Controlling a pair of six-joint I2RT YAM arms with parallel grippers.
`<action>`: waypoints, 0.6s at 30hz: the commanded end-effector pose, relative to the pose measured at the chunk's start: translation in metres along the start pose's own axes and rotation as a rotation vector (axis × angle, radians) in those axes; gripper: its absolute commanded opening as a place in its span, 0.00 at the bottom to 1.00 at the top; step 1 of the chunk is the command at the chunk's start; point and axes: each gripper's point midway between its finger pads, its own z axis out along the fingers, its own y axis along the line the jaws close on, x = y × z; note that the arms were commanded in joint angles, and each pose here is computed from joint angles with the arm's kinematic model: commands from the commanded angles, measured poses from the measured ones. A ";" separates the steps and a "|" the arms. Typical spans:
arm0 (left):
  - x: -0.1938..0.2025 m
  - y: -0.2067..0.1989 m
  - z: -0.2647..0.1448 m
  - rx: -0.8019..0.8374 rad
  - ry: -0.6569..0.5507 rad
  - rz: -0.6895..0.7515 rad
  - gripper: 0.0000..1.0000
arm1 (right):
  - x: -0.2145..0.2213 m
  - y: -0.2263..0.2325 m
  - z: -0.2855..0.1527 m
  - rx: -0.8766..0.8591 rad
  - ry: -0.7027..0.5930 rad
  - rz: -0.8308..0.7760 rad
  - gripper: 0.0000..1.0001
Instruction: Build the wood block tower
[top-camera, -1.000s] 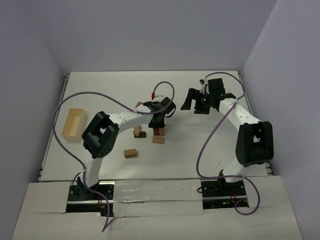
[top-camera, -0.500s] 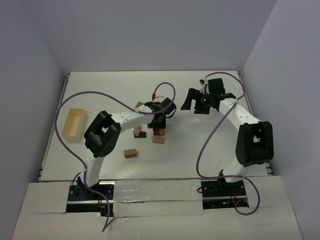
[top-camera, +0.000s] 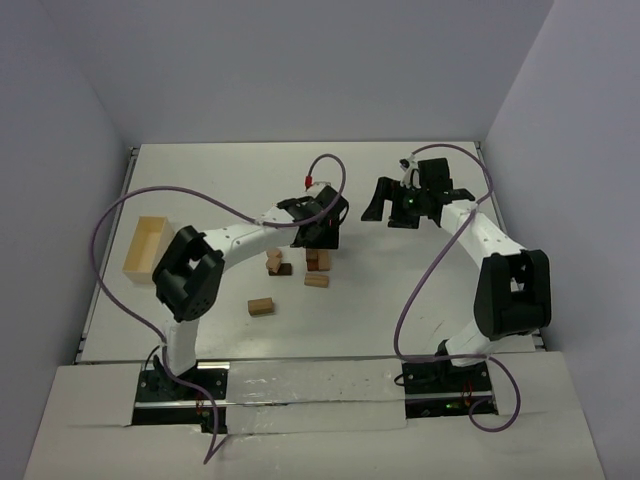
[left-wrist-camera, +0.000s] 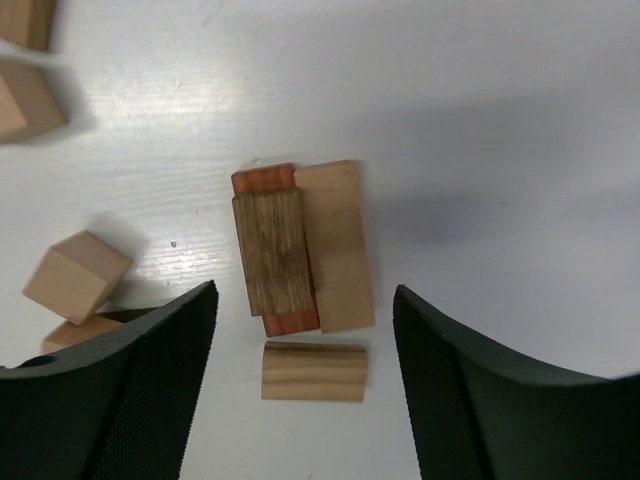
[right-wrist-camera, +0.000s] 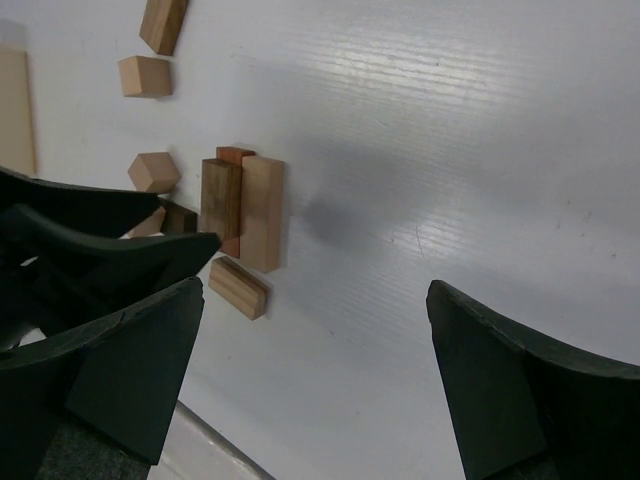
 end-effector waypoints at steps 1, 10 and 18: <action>-0.074 -0.017 -0.081 0.255 -0.247 0.008 0.81 | -0.013 0.020 -0.021 -0.064 -0.075 -0.107 1.00; -0.105 0.062 -0.114 0.474 -0.213 -0.076 0.79 | 0.028 0.071 -0.033 -0.154 -0.026 -0.505 0.86; -0.121 0.104 -0.159 0.569 -0.349 -0.011 0.77 | 0.102 0.123 0.002 -0.134 0.094 -0.817 0.73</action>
